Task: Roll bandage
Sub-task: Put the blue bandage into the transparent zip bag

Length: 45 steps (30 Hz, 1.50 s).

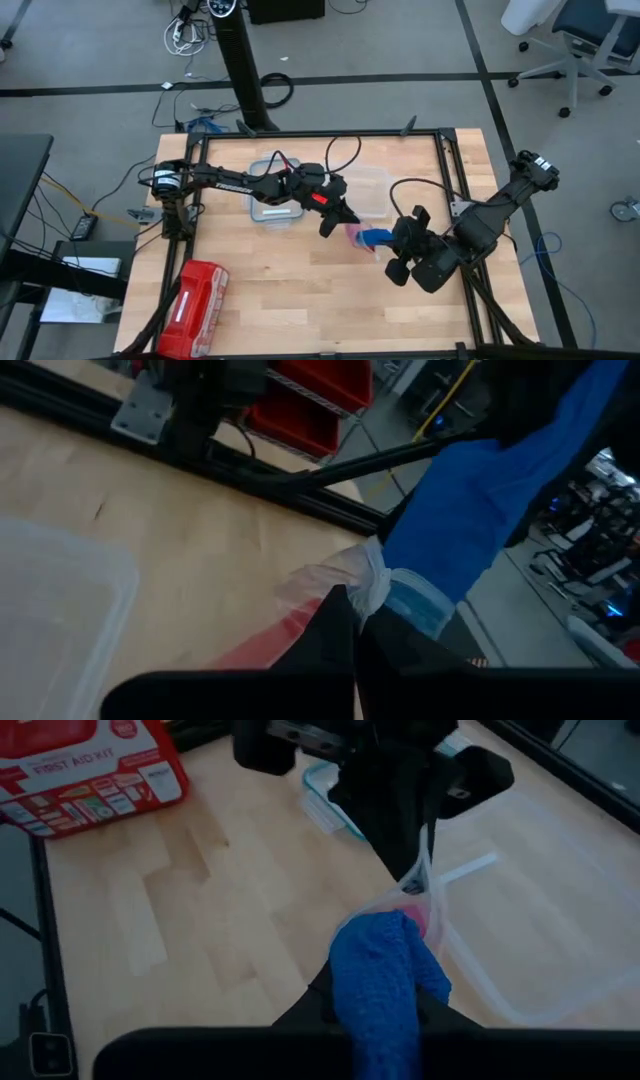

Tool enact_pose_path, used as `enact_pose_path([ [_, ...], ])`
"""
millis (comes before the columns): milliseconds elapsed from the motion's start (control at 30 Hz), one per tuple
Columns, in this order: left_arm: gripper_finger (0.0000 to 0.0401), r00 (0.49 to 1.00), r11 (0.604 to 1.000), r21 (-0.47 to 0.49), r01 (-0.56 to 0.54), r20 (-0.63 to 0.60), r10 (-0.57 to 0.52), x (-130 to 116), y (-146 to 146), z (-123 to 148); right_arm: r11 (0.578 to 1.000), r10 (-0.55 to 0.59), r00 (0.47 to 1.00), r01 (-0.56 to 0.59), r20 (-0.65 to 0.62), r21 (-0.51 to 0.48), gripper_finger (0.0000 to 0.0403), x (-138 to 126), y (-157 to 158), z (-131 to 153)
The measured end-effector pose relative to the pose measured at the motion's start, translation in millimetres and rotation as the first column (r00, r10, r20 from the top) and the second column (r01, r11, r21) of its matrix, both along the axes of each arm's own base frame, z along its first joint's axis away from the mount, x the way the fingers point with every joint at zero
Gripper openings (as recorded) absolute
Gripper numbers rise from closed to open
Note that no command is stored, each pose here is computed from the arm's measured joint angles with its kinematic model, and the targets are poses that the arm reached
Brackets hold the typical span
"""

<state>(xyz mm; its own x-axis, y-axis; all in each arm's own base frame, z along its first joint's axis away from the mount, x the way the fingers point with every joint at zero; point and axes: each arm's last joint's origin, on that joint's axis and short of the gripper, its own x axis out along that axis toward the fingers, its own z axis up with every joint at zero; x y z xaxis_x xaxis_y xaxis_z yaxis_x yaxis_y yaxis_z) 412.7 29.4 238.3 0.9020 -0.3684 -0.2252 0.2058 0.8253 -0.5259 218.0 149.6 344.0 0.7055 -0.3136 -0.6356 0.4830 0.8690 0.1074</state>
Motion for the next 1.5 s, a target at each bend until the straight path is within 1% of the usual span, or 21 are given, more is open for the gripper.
enact_pose_path([
  [133,0.0000,0.999,1.000,0.004,-0.025,-0.020,0.025,0,1,-2,1.000,0.018,1.000,-0.018,-0.003,-0.002,0.0000,-4,3,0],
  [267,0.0000,0.998,0.999,0.005,-0.041,-0.043,0.041,-1,1,-4,1.000,0.010,0.999,-0.010,-0.039,0.009,0.0000,-10,4,-2],
  [367,0.0000,0.996,0.999,0.008,-0.051,-0.068,0.051,-1,1,-6,1.000,0.015,0.999,-0.015,-0.036,0.005,0.0000,-12,6,-1],
  [500,0.0000,0.994,0.998,0.003,-0.060,-0.089,0.060,-2,1,-8,0.999,0.013,1.000,-0.014,-0.013,-0.031,0.0000,-15,6,6],
  [600,0.0000,0.994,0.998,-0.010,-0.061,-0.091,0.059,-2,-1,-8,0.999,0.009,1.000,-0.009,-0.016,-0.046,0.0000,-14,6,5],
  [733,0.0000,0.994,0.998,-0.015,-0.056,-0.096,0.055,-1,-6,-8,0.995,-0.006,1.000,0.007,0.005,-0.104,0.0000,-11,11,1],
  [800,0.0000,0.994,0.998,-0.013,-0.058,-0.095,0.057,-1,-7,-8,0.994,-0.007,1.000,0.008,0.010,-0.107,0.0000,-12,12,0],
  [1033,0.0000,0.993,0.997,-0.022,-0.073,-0.099,0.071,-1,-6,-8,0.986,-0.033,0.999,0.037,0.025,-0.165,0.0000,-8,24,-13],
  [1200,0.0000,0.993,0.997,-0.027,-0.075,-0.090,0.072,-1,-6,-7,0.975,-0.063,0.998,0.065,0.018,-0.211,0.0000,-2,36,-30],
  [1400,0.0000,0.994,0.997,-0.029,-0.075,-0.087,0.072,0,-6,-6,0.957,-0.085,0.994,0.100,0.067,-0.271,0.0000,-4,49,-44],
  [1500,0.0000,0.994,0.997,-0.030,-0.074,-0.079,0.071,0,-6,-6,0.943,-0.083,0.990,0.114,0.113,-0.312,0.0000,-8,55,-47],
])
